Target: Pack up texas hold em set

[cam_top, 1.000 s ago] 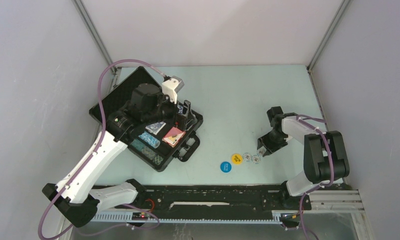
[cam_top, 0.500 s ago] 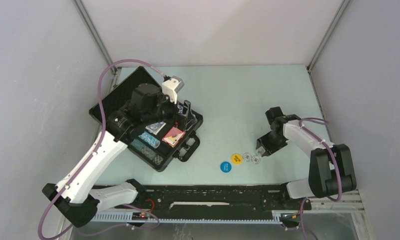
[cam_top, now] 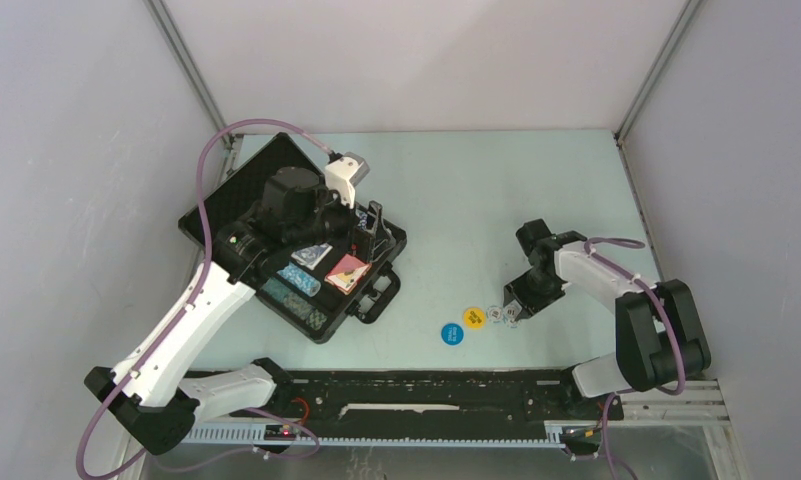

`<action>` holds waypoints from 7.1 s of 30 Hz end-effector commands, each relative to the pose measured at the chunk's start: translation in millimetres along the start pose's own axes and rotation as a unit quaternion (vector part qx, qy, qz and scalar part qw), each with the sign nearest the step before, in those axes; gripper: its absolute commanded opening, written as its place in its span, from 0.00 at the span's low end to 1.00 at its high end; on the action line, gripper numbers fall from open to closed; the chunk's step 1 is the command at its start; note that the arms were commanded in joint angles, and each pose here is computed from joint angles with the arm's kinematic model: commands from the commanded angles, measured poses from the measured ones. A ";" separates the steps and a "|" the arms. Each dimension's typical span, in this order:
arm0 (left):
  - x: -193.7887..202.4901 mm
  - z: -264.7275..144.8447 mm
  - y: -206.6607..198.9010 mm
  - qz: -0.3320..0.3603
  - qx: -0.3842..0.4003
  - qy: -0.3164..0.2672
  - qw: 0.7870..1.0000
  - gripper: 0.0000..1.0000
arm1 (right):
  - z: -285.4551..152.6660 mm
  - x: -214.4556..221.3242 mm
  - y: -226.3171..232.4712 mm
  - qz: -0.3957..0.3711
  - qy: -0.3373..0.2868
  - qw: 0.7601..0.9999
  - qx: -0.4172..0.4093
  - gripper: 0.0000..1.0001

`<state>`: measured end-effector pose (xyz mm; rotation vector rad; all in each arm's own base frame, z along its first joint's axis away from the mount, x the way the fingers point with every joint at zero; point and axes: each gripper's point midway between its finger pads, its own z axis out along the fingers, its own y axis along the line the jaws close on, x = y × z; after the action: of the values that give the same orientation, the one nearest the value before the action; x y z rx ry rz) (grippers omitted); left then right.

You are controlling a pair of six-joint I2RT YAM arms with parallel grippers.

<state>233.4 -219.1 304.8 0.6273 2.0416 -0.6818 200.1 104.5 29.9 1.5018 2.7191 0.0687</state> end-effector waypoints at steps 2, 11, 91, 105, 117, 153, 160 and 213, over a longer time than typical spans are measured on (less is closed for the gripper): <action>0.5 -0.7 -1.5 0.003 0.007 -0.007 1.000 1.00 | 5.0 -0.6 -4.2 0.016 -0.007 1.000 0.008 0.41; 1.4 1.3 -1.5 0.003 0.008 -0.004 1.000 1.00 | 12.2 4.9 -5.9 0.014 0.010 1.000 0.010 0.42; 1.7 -0.8 -5.1 0.004 0.018 -0.005 1.000 1.00 | 3.3 23.3 35.8 0.079 -0.015 0.996 -0.035 0.27; 2.4 -0.4 -5.9 0.004 0.020 -0.004 1.000 1.00 | -18.6 -4.5 0.0 0.094 -0.053 0.994 -0.025 0.31; 3.4 1.4 -5.3 0.004 0.018 -0.001 1.000 1.00 | 0.1 2.2 -9.1 0.092 -0.023 0.995 -0.014 0.35; 3.9 1.2 -7.0 0.004 0.022 0.000 1.000 1.00 | 3.2 2.6 -10.5 0.097 -0.022 0.995 -0.010 0.83; 3.9 1.3 -6.4 0.005 0.021 0.000 1.000 1.00 | 14.8 2.4 -7.8 0.098 -0.013 0.995 0.002 0.81; 13.6 17.2 -0.4 -0.003 0.014 0.021 1.000 1.00 | -1.4 9.7 -5.2 0.094 -0.008 0.996 -0.008 0.00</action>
<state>233.7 -225.0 291.0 0.6502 2.0800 -0.7014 186.1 109.8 18.1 1.7404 2.5858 0.0559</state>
